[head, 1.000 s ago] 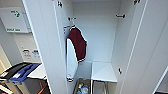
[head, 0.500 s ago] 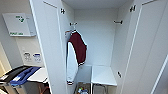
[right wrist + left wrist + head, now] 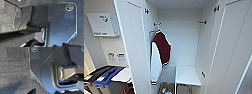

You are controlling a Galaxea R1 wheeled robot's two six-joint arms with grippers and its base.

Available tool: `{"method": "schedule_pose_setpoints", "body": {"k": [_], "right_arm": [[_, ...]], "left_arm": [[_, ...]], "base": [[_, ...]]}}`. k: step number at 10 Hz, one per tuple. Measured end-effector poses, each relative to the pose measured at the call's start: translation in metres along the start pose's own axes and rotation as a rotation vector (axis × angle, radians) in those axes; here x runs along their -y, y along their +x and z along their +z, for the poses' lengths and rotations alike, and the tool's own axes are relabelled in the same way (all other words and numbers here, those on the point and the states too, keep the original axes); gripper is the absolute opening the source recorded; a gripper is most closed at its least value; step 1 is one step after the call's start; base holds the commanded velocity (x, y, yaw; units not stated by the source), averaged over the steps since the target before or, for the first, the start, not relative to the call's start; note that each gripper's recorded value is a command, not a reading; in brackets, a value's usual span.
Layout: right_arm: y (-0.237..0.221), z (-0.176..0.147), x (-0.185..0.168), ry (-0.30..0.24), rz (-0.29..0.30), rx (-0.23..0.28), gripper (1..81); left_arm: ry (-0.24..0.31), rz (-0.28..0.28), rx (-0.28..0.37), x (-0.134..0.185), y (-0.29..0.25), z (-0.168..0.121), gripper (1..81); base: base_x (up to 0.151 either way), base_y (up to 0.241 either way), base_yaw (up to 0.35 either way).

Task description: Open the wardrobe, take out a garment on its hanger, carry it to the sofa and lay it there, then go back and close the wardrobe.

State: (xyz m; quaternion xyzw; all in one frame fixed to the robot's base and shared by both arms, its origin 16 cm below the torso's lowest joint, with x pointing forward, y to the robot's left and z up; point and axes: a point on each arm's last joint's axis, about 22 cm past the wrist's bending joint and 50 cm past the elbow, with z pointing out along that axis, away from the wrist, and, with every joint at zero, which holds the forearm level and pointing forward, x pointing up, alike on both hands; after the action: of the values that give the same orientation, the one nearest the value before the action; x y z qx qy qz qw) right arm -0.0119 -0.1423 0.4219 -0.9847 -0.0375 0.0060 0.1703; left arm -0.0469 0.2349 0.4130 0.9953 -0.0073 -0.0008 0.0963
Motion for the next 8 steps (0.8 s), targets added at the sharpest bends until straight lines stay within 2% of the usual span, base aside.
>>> {"method": "schedule_pose_setpoints", "body": {"k": [1,3,5,8], "right_arm": [[-0.002,-0.001,-0.004,0.0,-0.001,0.008,81.1],[0.008,-0.001,0.002,0.011,-0.005,-0.012,81.1],[0.023,0.001,0.014,0.031,-0.017,-0.028,81.1],[0.057,-0.005,-0.001,0.018,-0.038,-0.048,81.1]], "left_arm": [[-0.016,-0.03,-0.024,-0.004,0.009,0.0,81.1],[-0.026,-0.063,-0.089,-0.004,0.043,-0.003,81.1],[-0.021,-0.036,-0.135,0.001,0.075,-0.007,81.1],[-0.027,-0.031,-0.135,0.015,0.074,-0.011,81.1]], "base": [[0.0,0.0,0.0],[0.0,0.0,0.0],[0.0,0.0,0.0],[0.0,0.0,0.0]]}}
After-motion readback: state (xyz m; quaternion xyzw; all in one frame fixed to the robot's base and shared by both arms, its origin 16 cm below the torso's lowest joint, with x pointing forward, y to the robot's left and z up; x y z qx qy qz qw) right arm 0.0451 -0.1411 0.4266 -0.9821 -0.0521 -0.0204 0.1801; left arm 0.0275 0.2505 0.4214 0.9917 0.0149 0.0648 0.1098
